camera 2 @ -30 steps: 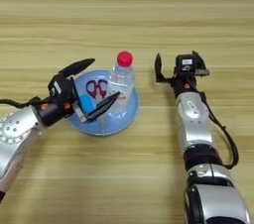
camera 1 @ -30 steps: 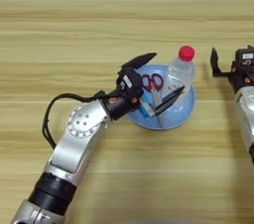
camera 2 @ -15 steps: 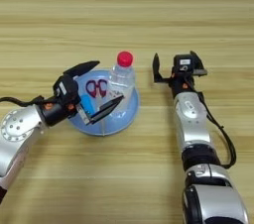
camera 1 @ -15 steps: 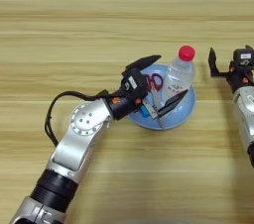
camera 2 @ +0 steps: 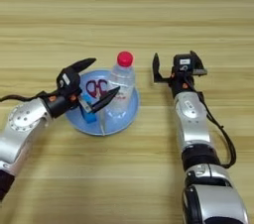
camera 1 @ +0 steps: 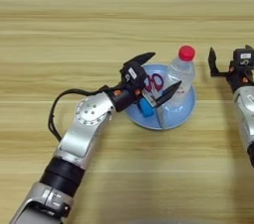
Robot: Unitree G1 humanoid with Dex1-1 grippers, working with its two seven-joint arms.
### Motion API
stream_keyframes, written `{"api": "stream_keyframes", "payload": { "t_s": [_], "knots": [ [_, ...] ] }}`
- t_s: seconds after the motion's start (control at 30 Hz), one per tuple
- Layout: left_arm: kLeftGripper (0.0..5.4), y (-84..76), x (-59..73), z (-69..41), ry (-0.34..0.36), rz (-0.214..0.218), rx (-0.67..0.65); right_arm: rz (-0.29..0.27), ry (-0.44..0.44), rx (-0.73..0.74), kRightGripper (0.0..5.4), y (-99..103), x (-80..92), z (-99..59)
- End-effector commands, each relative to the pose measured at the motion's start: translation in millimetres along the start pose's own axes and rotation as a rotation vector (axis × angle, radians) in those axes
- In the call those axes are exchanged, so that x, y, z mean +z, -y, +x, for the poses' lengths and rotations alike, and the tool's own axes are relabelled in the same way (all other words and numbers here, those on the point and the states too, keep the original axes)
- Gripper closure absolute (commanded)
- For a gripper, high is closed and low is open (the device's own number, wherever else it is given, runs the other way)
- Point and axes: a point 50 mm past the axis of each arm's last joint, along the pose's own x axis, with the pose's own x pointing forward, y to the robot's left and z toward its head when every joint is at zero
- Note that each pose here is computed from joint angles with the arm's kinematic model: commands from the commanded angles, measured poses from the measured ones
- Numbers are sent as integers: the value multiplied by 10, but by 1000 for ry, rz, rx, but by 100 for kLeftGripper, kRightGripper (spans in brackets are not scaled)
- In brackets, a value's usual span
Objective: Move the objects on the table
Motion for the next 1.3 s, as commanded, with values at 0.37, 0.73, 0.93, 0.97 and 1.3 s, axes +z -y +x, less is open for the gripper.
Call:
{"api": "stream_keyframes", "payload": {
  "t_s": [0.37, 0.73, 0.93, 0.97, 1.3],
  "knots": [
    [0, 99, -3, 21, -4, 22, -72, 2, -2, -2, 3, -28, 31, 30],
    [0, 172, -38, 96, -13, 11, -105, 2, -2, -3, 3, -36, 33, 31],
    [0, 195, -72, 147, -20, 7, -114, 2, -1, -2, 3, -42, 34, 29],
    [0, 196, -79, 156, -23, 7, -115, 2, -1, -2, 3, -44, 34, 28],
    [0, 154, -71, 231, -19, 10, -103, 3, 0, -2, 3, -66, 38, 31]
  ]
}}
